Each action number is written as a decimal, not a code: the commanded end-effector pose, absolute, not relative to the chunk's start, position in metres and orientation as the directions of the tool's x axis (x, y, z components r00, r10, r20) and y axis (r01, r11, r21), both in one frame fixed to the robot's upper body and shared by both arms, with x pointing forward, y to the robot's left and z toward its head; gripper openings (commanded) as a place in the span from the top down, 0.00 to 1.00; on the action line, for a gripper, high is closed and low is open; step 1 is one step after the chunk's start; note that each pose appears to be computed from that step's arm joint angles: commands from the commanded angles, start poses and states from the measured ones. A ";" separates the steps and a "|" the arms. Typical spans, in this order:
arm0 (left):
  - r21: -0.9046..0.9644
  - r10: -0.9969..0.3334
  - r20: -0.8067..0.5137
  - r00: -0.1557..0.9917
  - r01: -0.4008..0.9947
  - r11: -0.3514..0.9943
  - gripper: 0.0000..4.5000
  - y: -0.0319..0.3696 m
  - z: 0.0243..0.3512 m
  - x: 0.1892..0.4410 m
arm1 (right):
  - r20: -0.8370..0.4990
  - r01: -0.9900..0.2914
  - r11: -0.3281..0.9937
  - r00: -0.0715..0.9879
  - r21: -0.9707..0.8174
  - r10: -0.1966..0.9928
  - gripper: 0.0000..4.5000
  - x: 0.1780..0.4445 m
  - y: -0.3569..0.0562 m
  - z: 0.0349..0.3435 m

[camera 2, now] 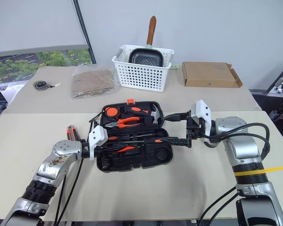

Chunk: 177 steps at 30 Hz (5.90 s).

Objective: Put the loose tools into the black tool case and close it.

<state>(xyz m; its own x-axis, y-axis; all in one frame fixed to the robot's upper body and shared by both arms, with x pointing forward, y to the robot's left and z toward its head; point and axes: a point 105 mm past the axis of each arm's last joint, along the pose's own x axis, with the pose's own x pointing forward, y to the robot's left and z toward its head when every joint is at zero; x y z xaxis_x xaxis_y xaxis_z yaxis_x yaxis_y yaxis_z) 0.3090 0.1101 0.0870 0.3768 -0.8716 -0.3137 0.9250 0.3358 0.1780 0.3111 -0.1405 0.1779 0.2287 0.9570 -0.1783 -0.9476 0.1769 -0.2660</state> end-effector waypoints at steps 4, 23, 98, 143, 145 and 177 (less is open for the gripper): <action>0.142 -0.848 -0.376 0.373 0.928 0.345 0.99 0.116 0.067 0.308 | -0.162 -0.932 0.176 0.236 -0.317 0.958 0.00 0.309 -0.142 0.187; 0.059 -0.340 0.102 0.935 0.335 0.940 0.23 0.236 0.171 0.309 | -0.038 -0.929 0.201 0.223 -0.312 0.974 0.00 0.326 -0.143 0.201; 0.358 -0.831 -0.529 0.171 0.933 -0.035 0.65 0.111 0.125 0.274 | -0.152 -0.917 0.205 0.269 -0.341 0.951 0.00 0.311 -0.170 0.179; 0.181 -0.792 -0.566 0.231 0.971 0.155 0.00 0.094 0.104 0.280 | -0.153 -0.936 0.178 0.232 -0.303 0.961 0.00 0.298 -0.176 0.168; 0.185 -0.834 -0.495 0.244 0.967 0.173 0.00 0.092 0.121 0.283 | -0.153 -0.936 0.177 0.232 -0.305 0.961 0.00 0.298 -0.175 0.169; 0.262 -0.872 -0.488 0.042 0.960 -0.100 1.00 0.075 0.068 0.295 | -0.156 -0.917 0.210 0.275 -0.339 0.949 0.00 0.295 -0.174 0.183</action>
<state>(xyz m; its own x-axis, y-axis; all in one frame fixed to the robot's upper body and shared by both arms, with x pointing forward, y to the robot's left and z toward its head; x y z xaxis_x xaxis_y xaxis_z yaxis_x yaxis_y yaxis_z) 0.2929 0.0670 0.0953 0.0279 -0.9200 -0.3910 0.9466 -0.1014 0.3062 0.2972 -0.1687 0.1701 0.2574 0.9499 -0.1775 -0.9331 0.1966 -0.3012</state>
